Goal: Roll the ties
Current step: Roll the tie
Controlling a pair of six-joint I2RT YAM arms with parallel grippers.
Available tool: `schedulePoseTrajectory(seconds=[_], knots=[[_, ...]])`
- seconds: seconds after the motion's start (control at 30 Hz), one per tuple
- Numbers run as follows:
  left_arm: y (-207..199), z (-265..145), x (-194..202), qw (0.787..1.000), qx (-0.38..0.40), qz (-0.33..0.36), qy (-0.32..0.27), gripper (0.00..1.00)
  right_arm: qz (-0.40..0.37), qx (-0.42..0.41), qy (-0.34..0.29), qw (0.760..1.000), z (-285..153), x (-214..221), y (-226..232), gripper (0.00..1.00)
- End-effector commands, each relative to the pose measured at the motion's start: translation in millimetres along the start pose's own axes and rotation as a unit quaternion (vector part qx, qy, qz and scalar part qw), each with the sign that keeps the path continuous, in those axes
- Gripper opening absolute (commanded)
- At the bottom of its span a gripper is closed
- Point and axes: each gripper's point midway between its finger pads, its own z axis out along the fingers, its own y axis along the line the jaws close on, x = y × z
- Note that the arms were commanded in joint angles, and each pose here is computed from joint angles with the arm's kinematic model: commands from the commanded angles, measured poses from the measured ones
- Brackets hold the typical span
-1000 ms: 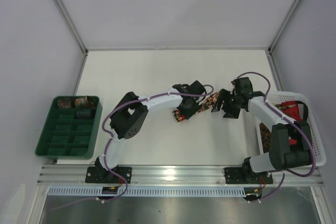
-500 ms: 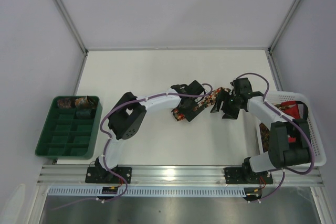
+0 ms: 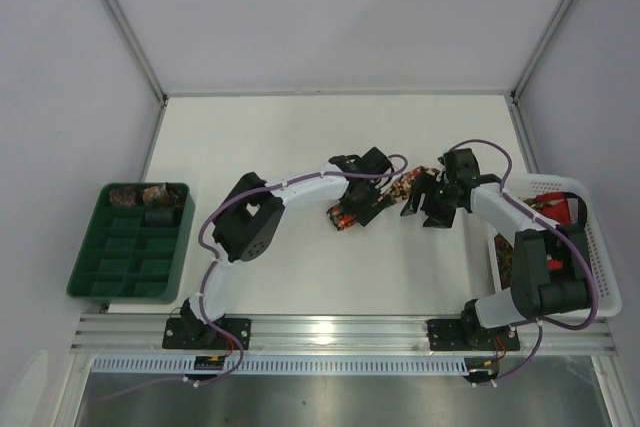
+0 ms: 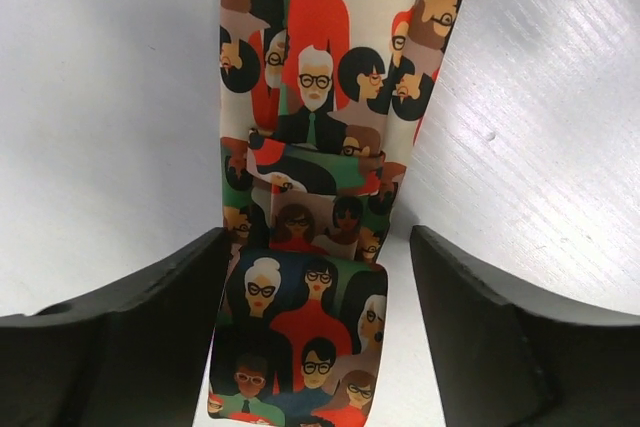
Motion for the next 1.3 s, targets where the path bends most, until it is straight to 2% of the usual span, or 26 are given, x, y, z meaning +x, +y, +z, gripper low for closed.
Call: schedulePoseTrajectory(seconds=[0.0,0.03,0.13,0.2,0.23,0.47,0.53,0.57,0.6,0.63,0.7,0.83,0.87,0.97,1.0,1.07,1.1,1.17,1.2,1.27], knots=[[1,13,13,1.0,0.003,0.006,0.024,0.77,-0.004,-0.012,-0.016,1.0,-4,-13,8,0.75],[1,14,17,1.0,0.003,0.007,0.028,0.72,-0.003,-0.012,-0.017,1.0,-4,-13,9,0.75],[2,13,20,1.0,0.0,0.009,0.028,0.67,-0.003,-0.012,-0.017,1.0,-4,-14,9,0.75],[2,12,21,1.0,0.002,0.009,0.028,0.59,-0.002,-0.012,-0.019,1.0,-3,-15,9,0.75],[2,10,20,1.0,0.002,0.007,0.025,0.51,-0.002,-0.013,-0.018,1.0,-3,-15,9,0.75],[4,0,14,1.0,-0.004,0.007,0.013,0.42,0.003,-0.016,-0.02,1.0,-2,-16,11,0.76],[4,-3,13,1.0,-0.002,0.005,0.008,0.34,0.003,-0.017,-0.02,1.0,-2,-14,12,0.76],[3,-3,12,1.0,0.0,0.006,0.005,0.34,0.002,-0.018,-0.022,1.0,-3,-16,12,0.76],[2,-4,12,1.0,0.003,0.006,0.004,0.36,0.004,-0.016,-0.02,1.0,-2,-14,11,0.76],[2,-6,12,1.0,0.004,0.004,0.004,0.52,0.004,-0.017,-0.019,1.0,-2,-13,11,0.77],[0,-14,7,1.0,0.009,0.003,-0.009,0.71,0.006,-0.017,-0.017,1.0,-1,-13,11,0.77],[4,-40,0,0.999,0.016,-0.017,-0.038,0.92,0.006,-0.026,-0.022,0.999,0,-21,17,0.75],[6,-57,-9,0.998,0.018,-0.023,-0.06,0.95,0.005,-0.028,-0.021,0.999,1,-22,18,0.75],[13,-86,-20,0.994,0.026,-0.056,-0.095,0.99,0.005,-0.046,-0.031,0.998,4,-34,28,0.7],[18,-110,-28,0.99,0.024,-0.067,-0.123,1.0,0.004,-0.05,-0.037,0.998,4,-38,32,0.68],[32,-133,-32,0.981,0.024,-0.115,-0.154,1.0,0.007,-0.065,-0.047,0.997,7,-53,43,0.6],[34,-156,-35,0.972,0.035,-0.152,-0.178,1.0,0.003,-0.073,-0.051,0.996,9,-58,49,0.56],[50,-165,-22,0.961,0.049,-0.209,-0.176,1.0,0.009,-0.075,-0.047,0.996,19,-69,56,0.49],[46,-176,-14,0.949,0.075,-0.247,-0.18,0.96,0.009,-0.08,-0.049,0.996,23,-73,60,0.43],[61,-183,-3,0.931,0.087,-0.302,-0.187,0.93,0.018,-0.079,-0.045,0.996,35,-82,63,0.39]])
